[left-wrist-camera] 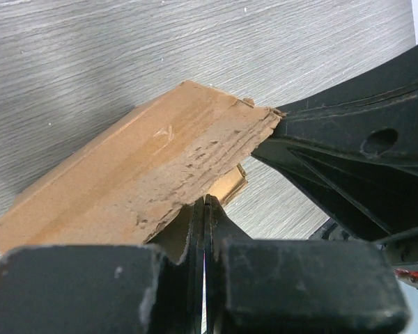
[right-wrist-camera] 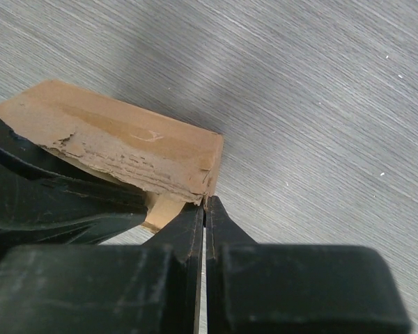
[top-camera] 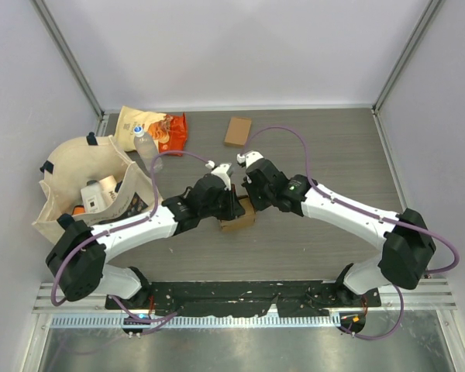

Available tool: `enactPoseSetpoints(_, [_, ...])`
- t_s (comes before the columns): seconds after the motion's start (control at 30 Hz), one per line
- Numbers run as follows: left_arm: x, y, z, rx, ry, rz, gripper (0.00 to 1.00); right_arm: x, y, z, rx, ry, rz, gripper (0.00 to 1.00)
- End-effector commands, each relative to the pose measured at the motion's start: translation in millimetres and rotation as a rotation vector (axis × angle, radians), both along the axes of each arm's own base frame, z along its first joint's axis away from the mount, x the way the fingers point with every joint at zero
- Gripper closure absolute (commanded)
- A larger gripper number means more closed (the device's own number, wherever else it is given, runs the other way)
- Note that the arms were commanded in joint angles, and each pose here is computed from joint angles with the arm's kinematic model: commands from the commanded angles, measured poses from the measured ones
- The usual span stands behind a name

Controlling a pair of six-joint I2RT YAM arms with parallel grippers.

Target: Fold the paper box

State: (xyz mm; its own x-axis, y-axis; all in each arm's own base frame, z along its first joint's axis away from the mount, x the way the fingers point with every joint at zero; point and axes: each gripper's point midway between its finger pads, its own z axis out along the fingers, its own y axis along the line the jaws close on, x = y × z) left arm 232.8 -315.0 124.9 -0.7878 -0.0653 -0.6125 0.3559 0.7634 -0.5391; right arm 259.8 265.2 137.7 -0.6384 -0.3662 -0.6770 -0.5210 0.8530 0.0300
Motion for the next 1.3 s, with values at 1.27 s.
enactPoseSetpoints(1.27, [7, 8, -21, 0.084, 0.019, 0.039, 1.0, 1, 31, 27, 0.14, 0.077, -0.02, 0.99])
